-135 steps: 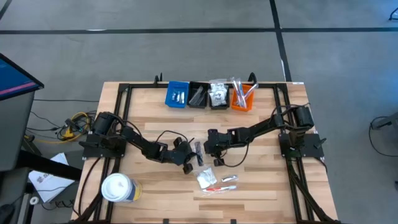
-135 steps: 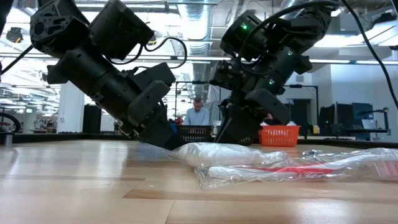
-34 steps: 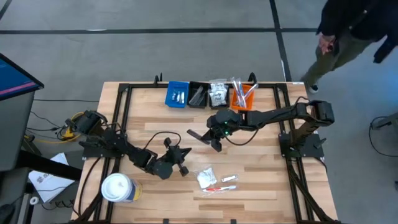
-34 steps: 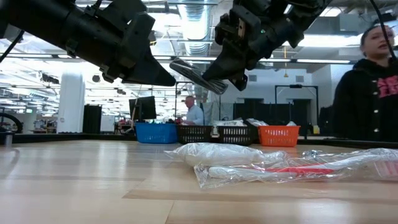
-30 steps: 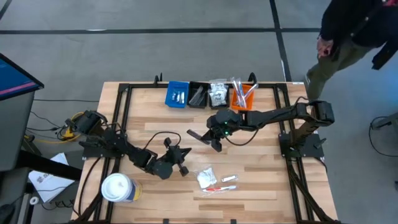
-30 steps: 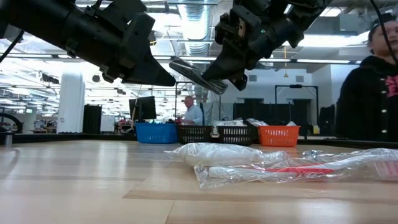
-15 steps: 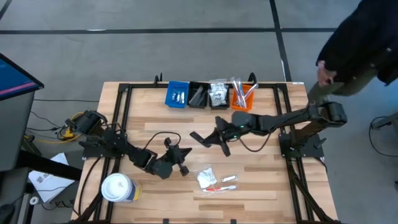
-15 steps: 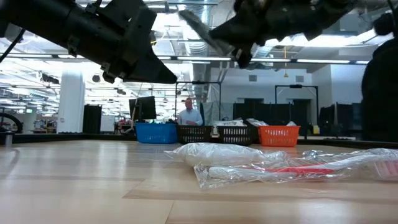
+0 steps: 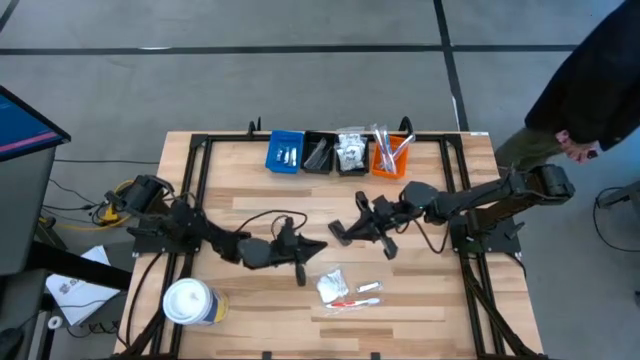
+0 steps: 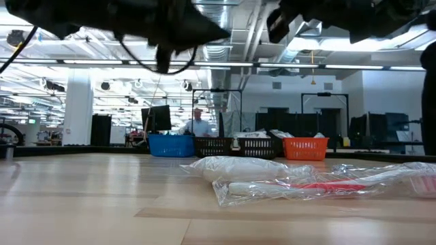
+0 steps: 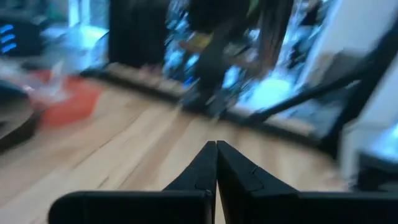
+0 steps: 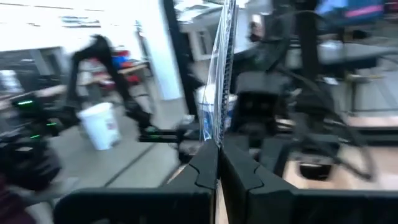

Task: Pick & Place Travel size toiletries
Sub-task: Put the black comb into the left black bin

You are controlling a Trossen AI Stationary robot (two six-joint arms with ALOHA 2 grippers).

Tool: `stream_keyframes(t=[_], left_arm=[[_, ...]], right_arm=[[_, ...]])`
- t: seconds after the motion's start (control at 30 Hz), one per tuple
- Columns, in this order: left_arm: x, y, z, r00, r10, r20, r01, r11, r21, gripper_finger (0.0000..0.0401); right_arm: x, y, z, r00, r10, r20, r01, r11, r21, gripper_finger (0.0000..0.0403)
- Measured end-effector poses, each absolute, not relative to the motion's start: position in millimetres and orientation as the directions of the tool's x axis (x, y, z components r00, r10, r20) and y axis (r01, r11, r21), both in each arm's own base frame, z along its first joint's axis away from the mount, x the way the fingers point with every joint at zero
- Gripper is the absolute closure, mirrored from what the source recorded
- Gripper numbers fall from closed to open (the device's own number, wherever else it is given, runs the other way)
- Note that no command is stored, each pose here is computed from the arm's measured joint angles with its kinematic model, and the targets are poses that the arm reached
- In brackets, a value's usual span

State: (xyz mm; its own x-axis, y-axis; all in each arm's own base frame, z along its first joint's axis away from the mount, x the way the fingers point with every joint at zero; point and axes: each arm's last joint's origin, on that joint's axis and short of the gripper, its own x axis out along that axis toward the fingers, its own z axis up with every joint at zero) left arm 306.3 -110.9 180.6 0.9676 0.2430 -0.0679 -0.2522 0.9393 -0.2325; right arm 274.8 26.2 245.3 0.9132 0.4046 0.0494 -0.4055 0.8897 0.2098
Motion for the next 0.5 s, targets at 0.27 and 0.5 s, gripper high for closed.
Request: stream_keyframes(t=[0.27,0.5], left_arm=[[311,-99,209,0.975,0.103,0.196,-0.050,0.965,-0.258,0.0393],[314,-94,212,0.970,0.126,0.209,-0.061,0.955,-0.290,0.0335]], right_arm=[[273,30,247,0.874,0.481,0.072,-0.485,0.849,0.208,0.0403],[273,31,246,0.862,0.504,0.060,-0.504,0.838,0.208,0.0403]])
